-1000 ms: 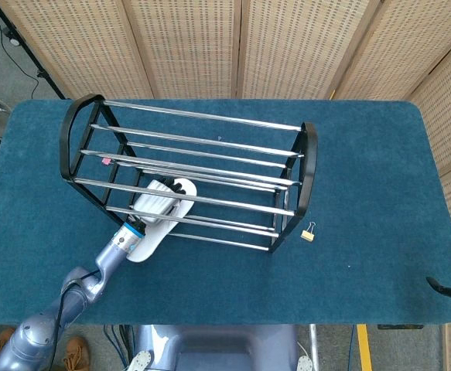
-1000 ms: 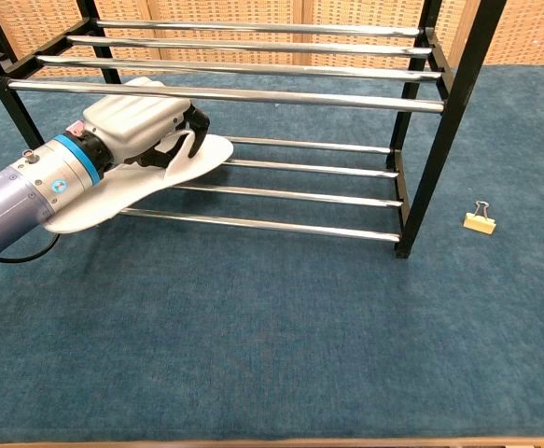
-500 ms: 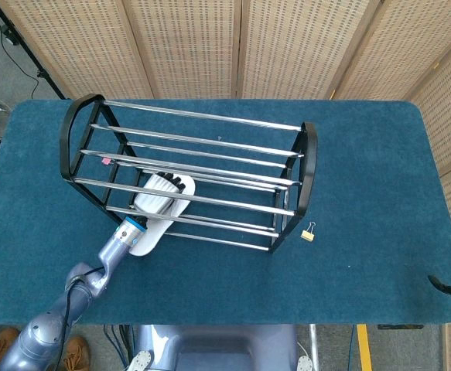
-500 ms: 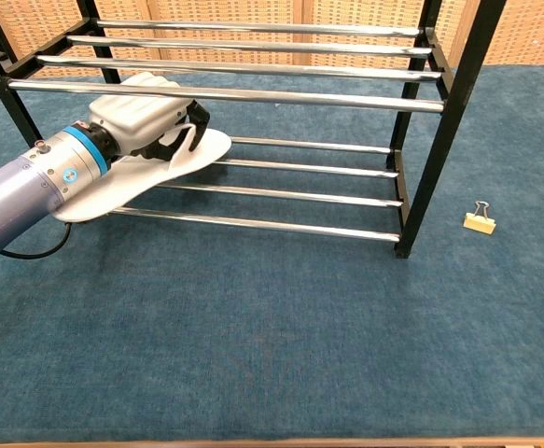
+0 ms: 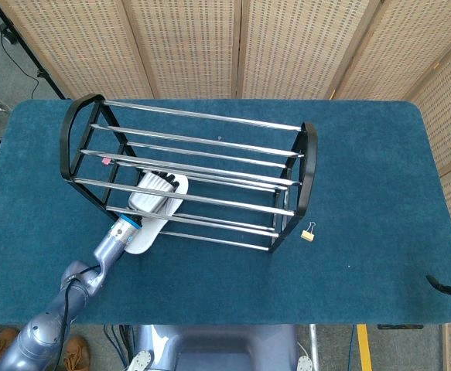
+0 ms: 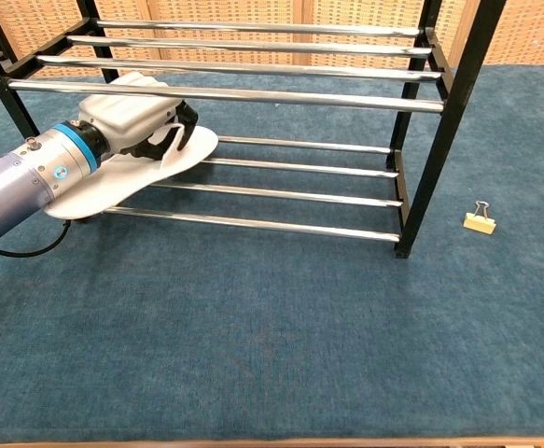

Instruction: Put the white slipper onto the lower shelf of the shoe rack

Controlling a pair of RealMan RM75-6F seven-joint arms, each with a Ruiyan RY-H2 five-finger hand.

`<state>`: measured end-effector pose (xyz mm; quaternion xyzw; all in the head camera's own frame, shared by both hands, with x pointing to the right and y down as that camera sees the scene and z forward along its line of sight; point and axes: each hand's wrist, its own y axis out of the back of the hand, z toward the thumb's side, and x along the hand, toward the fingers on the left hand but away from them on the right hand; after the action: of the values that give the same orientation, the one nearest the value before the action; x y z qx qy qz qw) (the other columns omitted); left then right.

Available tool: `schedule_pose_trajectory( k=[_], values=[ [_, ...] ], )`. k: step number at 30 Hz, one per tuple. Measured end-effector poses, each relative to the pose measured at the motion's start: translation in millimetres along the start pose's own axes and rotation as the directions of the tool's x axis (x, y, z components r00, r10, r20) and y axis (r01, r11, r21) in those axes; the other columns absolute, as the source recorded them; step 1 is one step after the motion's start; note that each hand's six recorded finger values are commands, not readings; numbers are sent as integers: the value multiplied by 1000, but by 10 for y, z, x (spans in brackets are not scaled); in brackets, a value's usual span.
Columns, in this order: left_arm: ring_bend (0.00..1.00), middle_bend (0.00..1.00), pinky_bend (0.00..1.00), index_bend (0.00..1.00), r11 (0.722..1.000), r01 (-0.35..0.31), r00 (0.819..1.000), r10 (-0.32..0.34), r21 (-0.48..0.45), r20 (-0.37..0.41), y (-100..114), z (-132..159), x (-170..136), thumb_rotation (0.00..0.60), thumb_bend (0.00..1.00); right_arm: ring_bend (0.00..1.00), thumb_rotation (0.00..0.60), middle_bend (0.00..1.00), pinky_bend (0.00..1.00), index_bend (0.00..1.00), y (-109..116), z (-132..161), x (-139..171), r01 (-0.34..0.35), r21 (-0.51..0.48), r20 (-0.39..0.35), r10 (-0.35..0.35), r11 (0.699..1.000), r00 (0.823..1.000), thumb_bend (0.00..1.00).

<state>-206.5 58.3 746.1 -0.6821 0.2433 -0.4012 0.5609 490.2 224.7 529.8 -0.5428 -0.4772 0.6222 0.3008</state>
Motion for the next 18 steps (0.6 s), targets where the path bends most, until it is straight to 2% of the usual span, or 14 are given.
schedule_pose_trajectory(
  k=[2, 5, 12, 18],
  values=[
    [291, 386, 496, 582, 1000, -4, 1000, 4, 2, 5, 8, 2, -6, 600, 638, 0, 600, 0, 0, 0, 4, 2, 2, 1, -1, -1, -1, 1000, 1000, 59],
    [252, 359, 446, 538, 1000, -1, 1000, 1, 0, 11, 1, 11, -17, 600, 637, 0, 600, 0, 0, 0, 6, 8, 5, 2, -2, -3, -2, 1000, 1000, 60],
    [223, 337, 438, 512, 1000, -12, 1000, 12, -6, 25, 12, 45, -49, 600, 637, 0, 600, 0, 0, 0, 17, 18, 14, 4, -6, -8, -4, 1000, 1000, 60],
    [201, 309, 372, 480, 1000, -25, 1000, 25, -7, 19, 26, 24, -96, 600, 633, 0, 600, 0, 0, 0, 31, 19, 27, 7, -10, -12, -7, 1000, 1000, 60]
  ],
)
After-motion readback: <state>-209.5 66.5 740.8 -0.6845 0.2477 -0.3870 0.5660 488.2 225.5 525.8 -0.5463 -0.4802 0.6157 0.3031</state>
